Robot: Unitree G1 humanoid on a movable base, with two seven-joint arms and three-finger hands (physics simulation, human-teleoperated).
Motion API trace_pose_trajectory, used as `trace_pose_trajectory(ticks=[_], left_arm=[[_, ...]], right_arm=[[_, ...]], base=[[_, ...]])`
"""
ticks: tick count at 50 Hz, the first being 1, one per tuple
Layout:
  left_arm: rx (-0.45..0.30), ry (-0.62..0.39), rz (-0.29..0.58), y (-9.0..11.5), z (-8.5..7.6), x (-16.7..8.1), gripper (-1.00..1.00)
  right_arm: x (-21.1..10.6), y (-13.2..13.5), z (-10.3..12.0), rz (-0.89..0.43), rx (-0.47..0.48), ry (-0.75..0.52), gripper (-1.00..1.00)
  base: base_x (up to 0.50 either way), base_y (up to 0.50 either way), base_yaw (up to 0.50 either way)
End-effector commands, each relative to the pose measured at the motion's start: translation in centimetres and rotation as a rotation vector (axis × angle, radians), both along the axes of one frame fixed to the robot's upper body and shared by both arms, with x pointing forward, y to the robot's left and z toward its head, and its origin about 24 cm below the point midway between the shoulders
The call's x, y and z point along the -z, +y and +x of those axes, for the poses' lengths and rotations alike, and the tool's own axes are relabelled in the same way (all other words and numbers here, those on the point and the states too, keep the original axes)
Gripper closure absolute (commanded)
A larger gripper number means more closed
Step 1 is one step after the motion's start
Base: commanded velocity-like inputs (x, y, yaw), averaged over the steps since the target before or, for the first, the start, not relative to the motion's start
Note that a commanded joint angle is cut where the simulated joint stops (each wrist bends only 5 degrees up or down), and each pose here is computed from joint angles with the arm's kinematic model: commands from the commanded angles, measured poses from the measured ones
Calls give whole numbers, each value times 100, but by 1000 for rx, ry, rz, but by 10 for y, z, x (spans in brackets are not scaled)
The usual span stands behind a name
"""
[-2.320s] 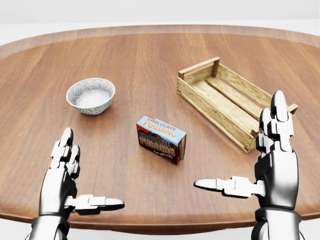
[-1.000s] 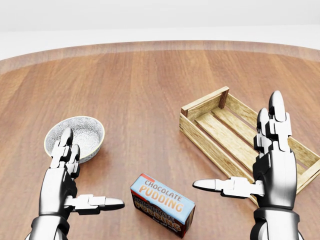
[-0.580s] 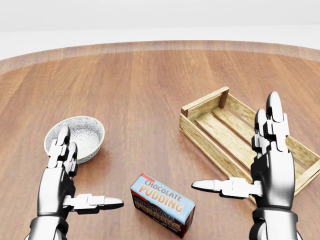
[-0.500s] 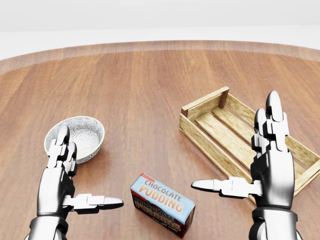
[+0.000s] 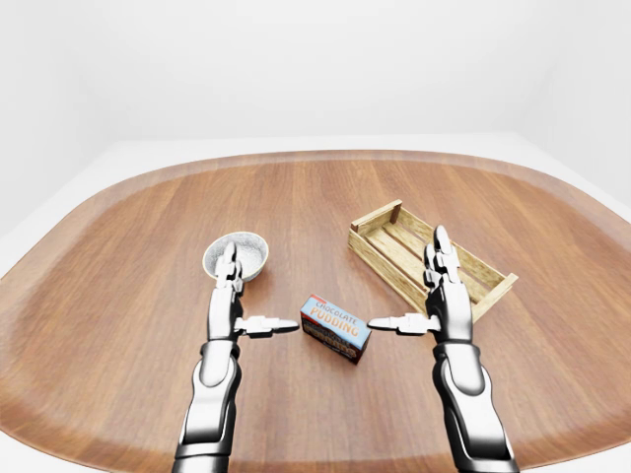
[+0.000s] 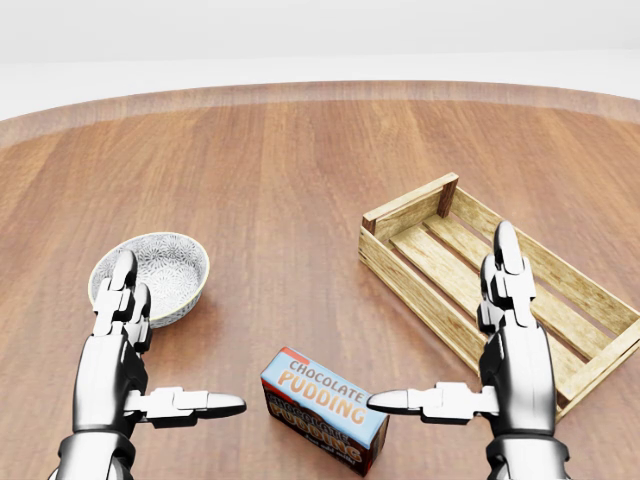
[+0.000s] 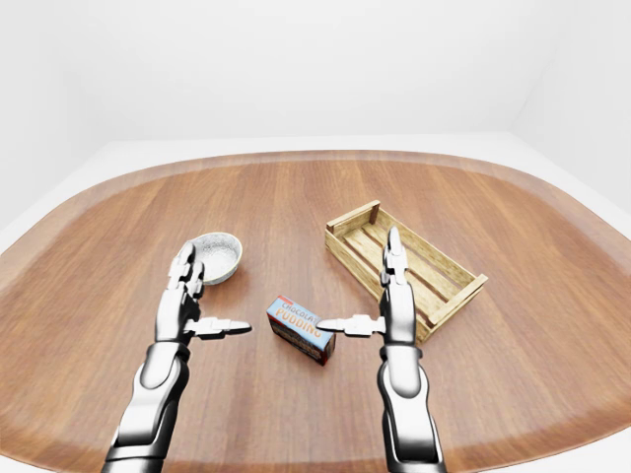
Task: Pick up the chocolate pudding and put it in the tray.
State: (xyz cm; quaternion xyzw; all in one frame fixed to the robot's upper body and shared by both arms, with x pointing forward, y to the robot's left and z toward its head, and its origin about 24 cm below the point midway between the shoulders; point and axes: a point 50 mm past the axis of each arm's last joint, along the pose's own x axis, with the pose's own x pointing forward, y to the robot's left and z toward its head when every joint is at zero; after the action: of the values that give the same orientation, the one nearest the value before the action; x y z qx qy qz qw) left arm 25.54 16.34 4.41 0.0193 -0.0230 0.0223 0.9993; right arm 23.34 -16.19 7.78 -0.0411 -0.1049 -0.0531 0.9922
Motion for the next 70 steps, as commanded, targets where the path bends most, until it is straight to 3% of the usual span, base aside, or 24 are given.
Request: trace_pose_trajectory(ticks=[1,44,70], left_arm=[[9,18,-10,-1,1,1,-100],[5,23,-5,-1,1,3,-100],[6,23,-4,0,1,3,-100]], right_arm=[[16,6,-4,-20,-25,70,-100],[81,17,-19,-83,-88,356,-100],[85,24,-12,-107,-104,367,-100]], base=[[0,0,0],[0,0,0],[0,0,0]])
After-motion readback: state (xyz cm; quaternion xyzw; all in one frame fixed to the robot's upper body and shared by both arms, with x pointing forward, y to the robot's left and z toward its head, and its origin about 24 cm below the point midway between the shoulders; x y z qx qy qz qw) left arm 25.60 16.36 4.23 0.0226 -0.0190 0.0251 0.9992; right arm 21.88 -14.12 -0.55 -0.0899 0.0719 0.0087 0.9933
